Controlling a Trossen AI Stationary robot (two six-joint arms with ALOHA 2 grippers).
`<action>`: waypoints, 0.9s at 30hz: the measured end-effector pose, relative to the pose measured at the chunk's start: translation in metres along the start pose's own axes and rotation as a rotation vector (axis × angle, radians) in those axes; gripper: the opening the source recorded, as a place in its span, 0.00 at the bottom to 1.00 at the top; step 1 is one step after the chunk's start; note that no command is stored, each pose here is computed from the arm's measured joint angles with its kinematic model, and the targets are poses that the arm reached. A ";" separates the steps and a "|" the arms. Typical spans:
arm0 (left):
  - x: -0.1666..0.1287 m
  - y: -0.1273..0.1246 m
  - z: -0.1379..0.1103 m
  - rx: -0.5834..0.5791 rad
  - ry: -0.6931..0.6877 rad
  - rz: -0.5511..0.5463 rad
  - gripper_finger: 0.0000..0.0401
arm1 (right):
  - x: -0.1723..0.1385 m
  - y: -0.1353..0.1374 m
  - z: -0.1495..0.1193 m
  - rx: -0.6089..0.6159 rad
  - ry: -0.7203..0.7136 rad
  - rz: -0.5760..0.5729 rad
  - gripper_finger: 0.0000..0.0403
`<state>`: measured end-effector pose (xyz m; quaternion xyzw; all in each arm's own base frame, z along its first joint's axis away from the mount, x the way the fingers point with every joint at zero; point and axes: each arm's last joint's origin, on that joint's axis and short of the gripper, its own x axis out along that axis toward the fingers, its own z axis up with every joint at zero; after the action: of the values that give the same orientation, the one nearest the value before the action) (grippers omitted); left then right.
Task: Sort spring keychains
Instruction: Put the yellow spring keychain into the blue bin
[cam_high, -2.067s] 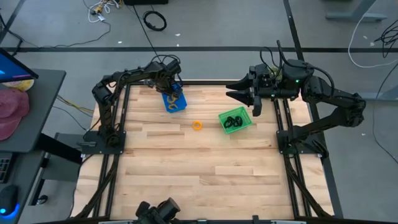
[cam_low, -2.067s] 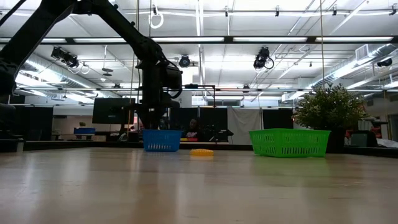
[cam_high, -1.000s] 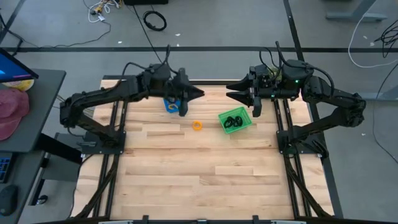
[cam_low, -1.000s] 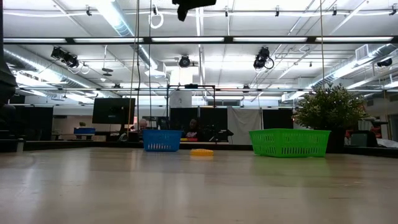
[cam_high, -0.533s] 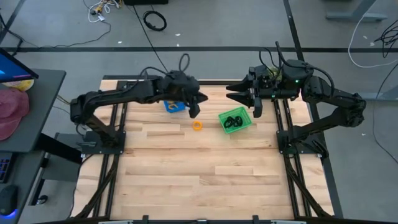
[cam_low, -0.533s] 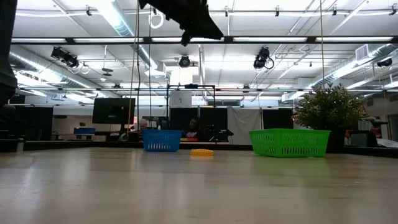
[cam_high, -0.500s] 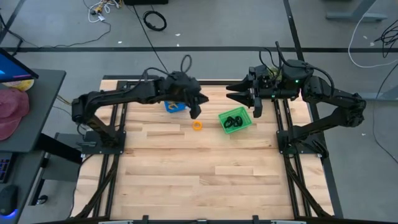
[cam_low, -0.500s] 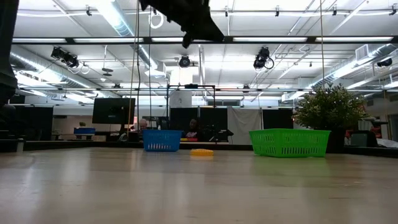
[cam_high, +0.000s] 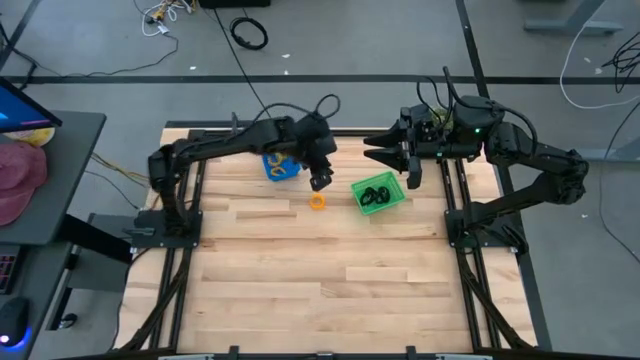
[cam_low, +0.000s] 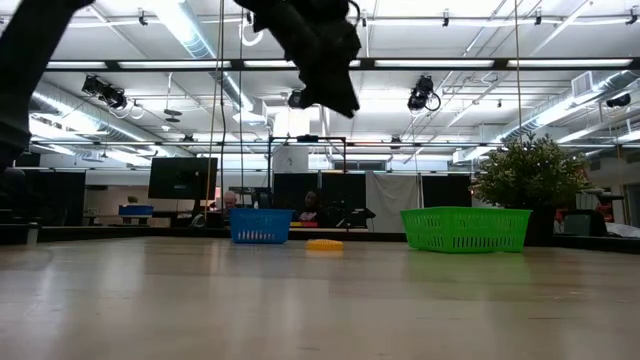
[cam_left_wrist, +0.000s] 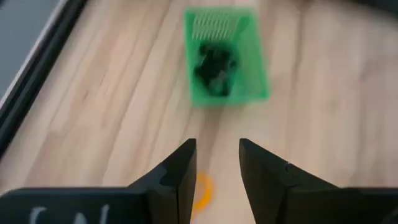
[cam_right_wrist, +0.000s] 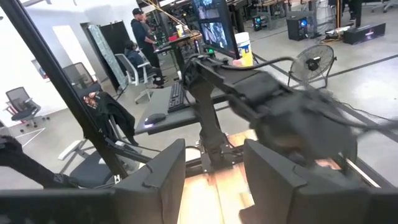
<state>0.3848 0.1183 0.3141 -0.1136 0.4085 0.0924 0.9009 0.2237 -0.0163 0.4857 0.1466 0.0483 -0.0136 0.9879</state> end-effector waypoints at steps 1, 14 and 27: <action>0.004 0.003 0.002 0.015 0.047 0.007 0.31 | 0.000 0.000 0.000 0.000 0.000 0.000 0.41; 0.066 0.018 -0.013 0.034 0.449 0.079 0.32 | 0.000 0.000 0.000 0.016 0.002 -0.001 0.41; 0.126 0.011 -0.039 0.067 0.581 0.107 0.32 | 0.000 0.000 0.000 0.015 0.001 0.000 0.41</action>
<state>0.4359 0.1276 0.1928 -0.0835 0.6573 0.0897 0.7436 0.2237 -0.0164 0.4856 0.1539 0.0488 -0.0142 0.9868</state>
